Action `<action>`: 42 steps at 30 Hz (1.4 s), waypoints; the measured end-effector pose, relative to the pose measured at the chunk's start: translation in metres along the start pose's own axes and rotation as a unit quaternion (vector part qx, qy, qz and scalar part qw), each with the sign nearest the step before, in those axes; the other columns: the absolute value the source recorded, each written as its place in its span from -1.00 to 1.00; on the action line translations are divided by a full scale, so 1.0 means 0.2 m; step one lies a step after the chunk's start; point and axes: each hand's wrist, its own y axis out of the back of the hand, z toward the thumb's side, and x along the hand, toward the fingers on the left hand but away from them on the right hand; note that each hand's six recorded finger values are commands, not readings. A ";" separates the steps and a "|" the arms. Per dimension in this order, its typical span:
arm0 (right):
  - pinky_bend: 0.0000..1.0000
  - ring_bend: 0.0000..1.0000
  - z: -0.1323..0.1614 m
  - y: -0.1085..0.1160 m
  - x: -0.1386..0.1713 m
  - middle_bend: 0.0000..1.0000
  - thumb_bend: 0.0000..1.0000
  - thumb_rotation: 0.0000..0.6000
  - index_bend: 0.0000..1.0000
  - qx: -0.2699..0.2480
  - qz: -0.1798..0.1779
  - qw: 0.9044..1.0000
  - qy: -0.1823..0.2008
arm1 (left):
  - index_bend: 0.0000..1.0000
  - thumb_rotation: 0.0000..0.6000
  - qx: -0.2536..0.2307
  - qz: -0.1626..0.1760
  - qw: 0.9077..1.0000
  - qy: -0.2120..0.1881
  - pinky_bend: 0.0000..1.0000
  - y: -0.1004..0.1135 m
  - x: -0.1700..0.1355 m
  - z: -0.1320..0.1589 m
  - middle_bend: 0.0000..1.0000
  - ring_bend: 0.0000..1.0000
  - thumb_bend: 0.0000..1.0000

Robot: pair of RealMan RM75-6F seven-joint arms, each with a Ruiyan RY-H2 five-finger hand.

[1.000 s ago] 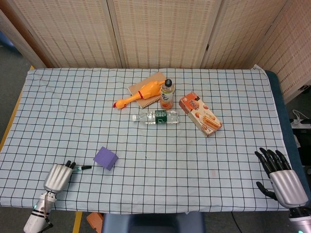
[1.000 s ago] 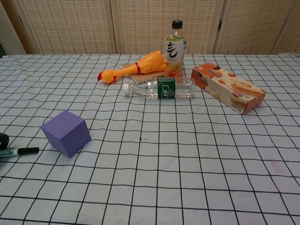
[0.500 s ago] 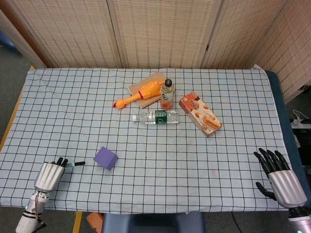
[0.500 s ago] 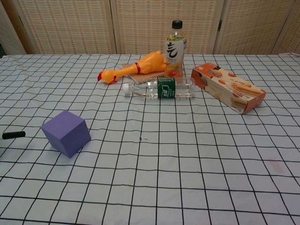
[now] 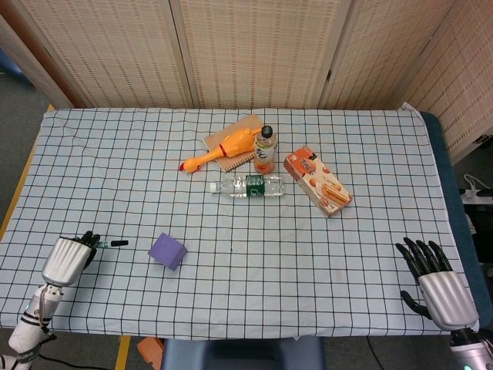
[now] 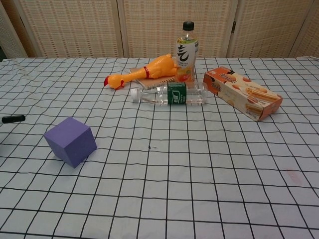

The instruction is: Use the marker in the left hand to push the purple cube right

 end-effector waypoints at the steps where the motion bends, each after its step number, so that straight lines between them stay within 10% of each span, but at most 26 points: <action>1: -1.00 -1.00 0.00 0.00 0.00 -1.00 -0.65 1.00 -1.00 0.000 0.001 1.000 -0.001 | 0.57 1.00 -0.001 -0.001 1.000 -0.003 1.00 0.00 0.02 0.01 0.52 0.73 0.22; 42: -1.00 -1.00 -0.01 0.00 -0.01 -1.00 -0.65 1.00 -1.00 -0.005 0.010 1.000 0.004 | 0.57 1.00 -0.001 0.035 0.993 -0.114 1.00 0.02 0.20 0.43 0.52 0.74 0.22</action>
